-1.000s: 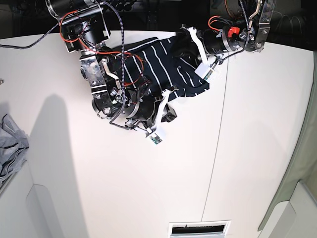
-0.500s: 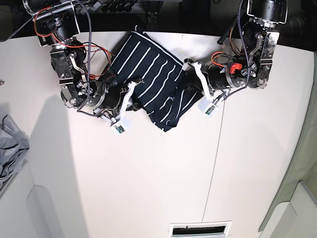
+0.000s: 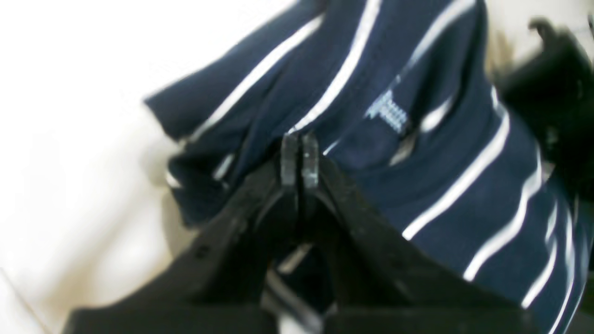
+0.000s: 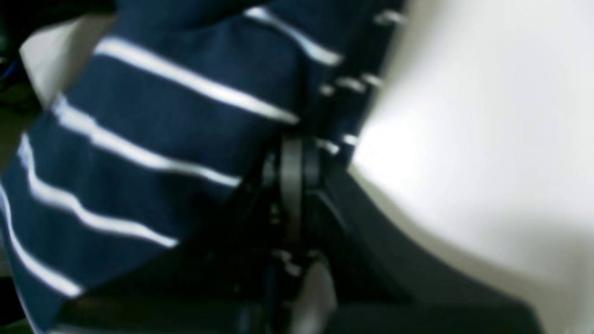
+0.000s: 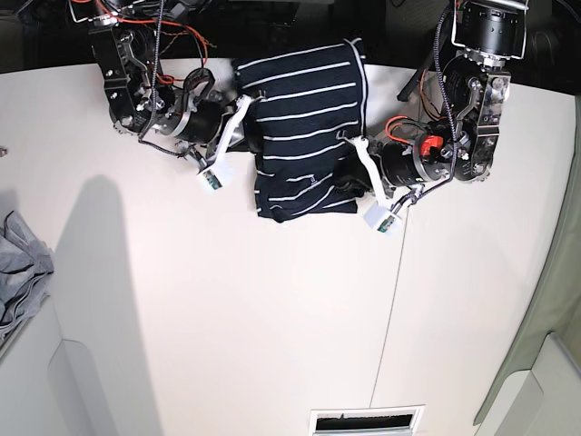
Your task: Layout the t-shirt on the table in an organized manner, then fold the t-shirt properly
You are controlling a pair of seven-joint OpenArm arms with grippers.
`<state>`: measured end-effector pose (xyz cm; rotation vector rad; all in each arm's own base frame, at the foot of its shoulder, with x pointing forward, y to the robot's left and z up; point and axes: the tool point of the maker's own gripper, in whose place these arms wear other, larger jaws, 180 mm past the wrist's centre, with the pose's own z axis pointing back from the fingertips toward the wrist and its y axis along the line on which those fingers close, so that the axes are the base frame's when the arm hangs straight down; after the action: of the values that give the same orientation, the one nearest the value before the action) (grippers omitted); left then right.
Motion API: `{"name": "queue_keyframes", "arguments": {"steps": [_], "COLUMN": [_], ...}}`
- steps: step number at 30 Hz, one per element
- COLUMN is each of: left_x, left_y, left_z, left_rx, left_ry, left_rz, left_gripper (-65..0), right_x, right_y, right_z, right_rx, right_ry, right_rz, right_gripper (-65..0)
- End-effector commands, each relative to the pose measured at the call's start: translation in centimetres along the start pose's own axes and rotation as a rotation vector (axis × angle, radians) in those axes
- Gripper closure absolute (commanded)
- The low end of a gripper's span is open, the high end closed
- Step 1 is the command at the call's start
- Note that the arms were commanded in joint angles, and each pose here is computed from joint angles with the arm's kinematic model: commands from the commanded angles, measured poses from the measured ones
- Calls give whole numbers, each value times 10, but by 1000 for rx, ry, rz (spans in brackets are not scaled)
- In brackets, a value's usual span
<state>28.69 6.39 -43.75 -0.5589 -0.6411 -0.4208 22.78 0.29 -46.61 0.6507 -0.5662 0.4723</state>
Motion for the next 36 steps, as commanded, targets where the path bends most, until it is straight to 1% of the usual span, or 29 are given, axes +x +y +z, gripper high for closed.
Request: {"name": "queue_keyframes", "arguments": {"steps": [1,4,8,12,16,19,21,23,26,29,32,34,36], "left_x": [18,24,40,57,69,61,46,24,-7,-20,-33,-46,-59], "left_y": [0,1,-5,-9,-26,-47,-59,-68,-78,-85,-82,-77,-70], "left_z": [2,4,14,36,64,78,84,85,86,84,71,60,48], "left_rx": [-9,-8,-16,-46,-98,-133,-156,-174,-194,-205,-179,-163,-149], "left_ry": [-56,-61,-78,-111,-160,-150,-133,-99,-56,-62,-46,-35,-19], "left_rz": [-8,-24,-75,-108,-178,-216,-208,-175,-117,-72,-36,11,66], "left_gripper": [0,0,0,0,0,0,0,0,0,0,0,0,0], "right_x": [6,18,40,73,96,116,127,133,132,122,97,76,58], "right_y": [2,1,-10,-12,-1,7,13,22,38,48,46,41,31], "right_z": [2,6,20,40,52,57,55,49,31,8,-17,-31,-41], "right_rx": [1,-9,-50,-63,-53,-15,-2,19,51,70,78,68,48], "right_ry": [-5,-30,-92,-194,-247,-309,-334,-350,-331,-256,-144,-78,-35], "right_rz": [22,46,56,61,101,95,94,86,88,120,140,143,139], "right_gripper": [0,0,0,0,0,0,0,0,0,0,0,0,0]}}
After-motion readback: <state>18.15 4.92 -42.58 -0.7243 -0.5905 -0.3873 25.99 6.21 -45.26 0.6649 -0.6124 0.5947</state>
